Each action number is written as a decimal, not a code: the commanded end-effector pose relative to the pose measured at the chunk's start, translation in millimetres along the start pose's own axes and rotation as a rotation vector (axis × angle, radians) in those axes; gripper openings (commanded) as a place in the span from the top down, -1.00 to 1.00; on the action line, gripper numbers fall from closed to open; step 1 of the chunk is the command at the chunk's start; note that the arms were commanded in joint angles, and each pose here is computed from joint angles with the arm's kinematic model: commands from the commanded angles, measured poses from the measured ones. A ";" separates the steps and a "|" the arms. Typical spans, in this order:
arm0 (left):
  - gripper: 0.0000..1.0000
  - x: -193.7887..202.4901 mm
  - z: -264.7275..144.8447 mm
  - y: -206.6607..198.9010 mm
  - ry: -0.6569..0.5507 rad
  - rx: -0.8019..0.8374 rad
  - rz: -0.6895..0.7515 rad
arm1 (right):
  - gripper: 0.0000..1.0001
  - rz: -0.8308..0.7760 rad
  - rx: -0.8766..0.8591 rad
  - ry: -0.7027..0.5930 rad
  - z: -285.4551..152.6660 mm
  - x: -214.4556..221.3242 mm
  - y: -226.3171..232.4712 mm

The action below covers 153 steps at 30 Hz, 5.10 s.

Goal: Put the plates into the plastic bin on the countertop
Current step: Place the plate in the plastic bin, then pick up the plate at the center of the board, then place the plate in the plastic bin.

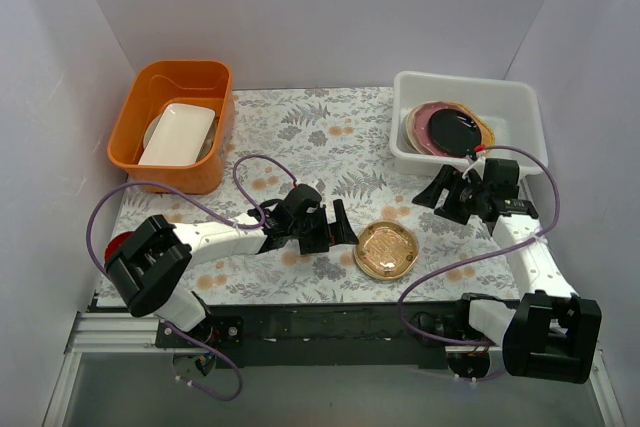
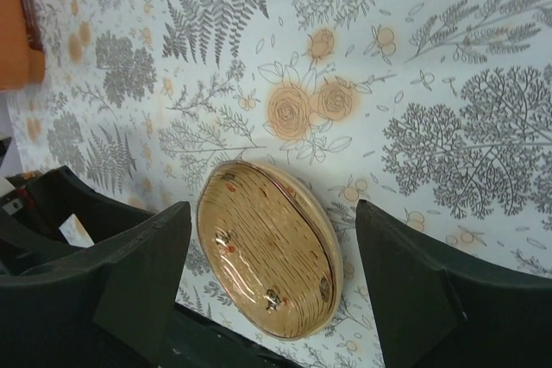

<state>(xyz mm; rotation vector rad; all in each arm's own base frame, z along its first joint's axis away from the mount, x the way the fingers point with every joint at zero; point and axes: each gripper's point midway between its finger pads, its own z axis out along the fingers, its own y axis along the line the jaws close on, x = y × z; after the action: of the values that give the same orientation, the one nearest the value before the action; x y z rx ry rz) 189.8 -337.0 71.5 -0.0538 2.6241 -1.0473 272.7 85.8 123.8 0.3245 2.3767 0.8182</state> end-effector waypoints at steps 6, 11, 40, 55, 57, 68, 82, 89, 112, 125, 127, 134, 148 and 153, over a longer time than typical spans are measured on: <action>-0.97 -4.9 -8.4 -20.7 -0.027 0.079 0.008 | -0.57 -0.049 0.045 0.052 -7.4 32.7 -9.4; -0.96 -4.8 -7.5 -20.6 -0.025 0.079 0.009 | -0.48 -0.041 0.068 0.110 -8.2 53.8 -16.0; -0.96 -3.7 -7.0 -18.2 -0.024 0.074 0.008 | 0.21 -0.049 0.114 0.239 10.8 105.4 -34.5; -0.96 -3.0 -7.4 -18.3 -0.021 0.076 0.007 | 0.93 -0.063 0.128 0.231 9.3 100.0 -34.1; -0.96 -3.9 -7.5 -18.7 -0.023 0.076 0.006 | 0.97 -0.066 0.125 0.225 8.4 96.9 -31.7; -0.96 -5.5 -4.9 -20.7 -0.024 0.077 0.012 | 0.97 -0.085 0.111 0.204 6.2 85.0 -22.8; -0.96 -6.4 -5.1 -21.1 -0.026 0.078 0.010 | 0.97 -0.091 0.081 0.201 5.2 83.7 -16.2; -0.96 -12.0 -8.6 -23.3 -0.043 0.062 0.022 | 0.97 -0.095 0.066 0.195 2.1 77.5 -8.8; -0.96 -14.7 -18.3 -25.4 -0.063 0.045 0.049 | 0.97 -0.138 0.030 0.074 -9.9 23.1 28.0; -0.96 -11.5 -12.0 -27.3 -0.062 0.000 0.095 | 0.97 -0.156 0.013 0.028 -0.1 -17.4 46.3; -0.96 -10.8 -12.0 -29.3 -0.075 -0.015 0.111 | 0.97 -0.160 0.014 0.010 0.0 -27.3 50.3; -0.96 -13.9 -11.5 -34.1 -0.097 -0.050 0.147 | 0.97 -0.159 -0.008 -0.012 4.5 -52.3 64.0; -0.96 -7.9 -6.6 -39.6 -0.112 -0.125 0.198 | 0.97 -0.149 -0.006 -0.054 5.6 -83.3 65.8; -0.96 -8.4 -8.0 -38.0 -0.120 -0.151 0.210 | 0.97 -0.147 0.005 -0.074 4.5 -97.0 61.8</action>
<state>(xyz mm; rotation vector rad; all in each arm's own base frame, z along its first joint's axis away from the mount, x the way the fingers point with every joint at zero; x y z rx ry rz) 184.9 -357.9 95.5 0.1142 2.5633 -0.8050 335.4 101.9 178.9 0.2037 2.3841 0.7202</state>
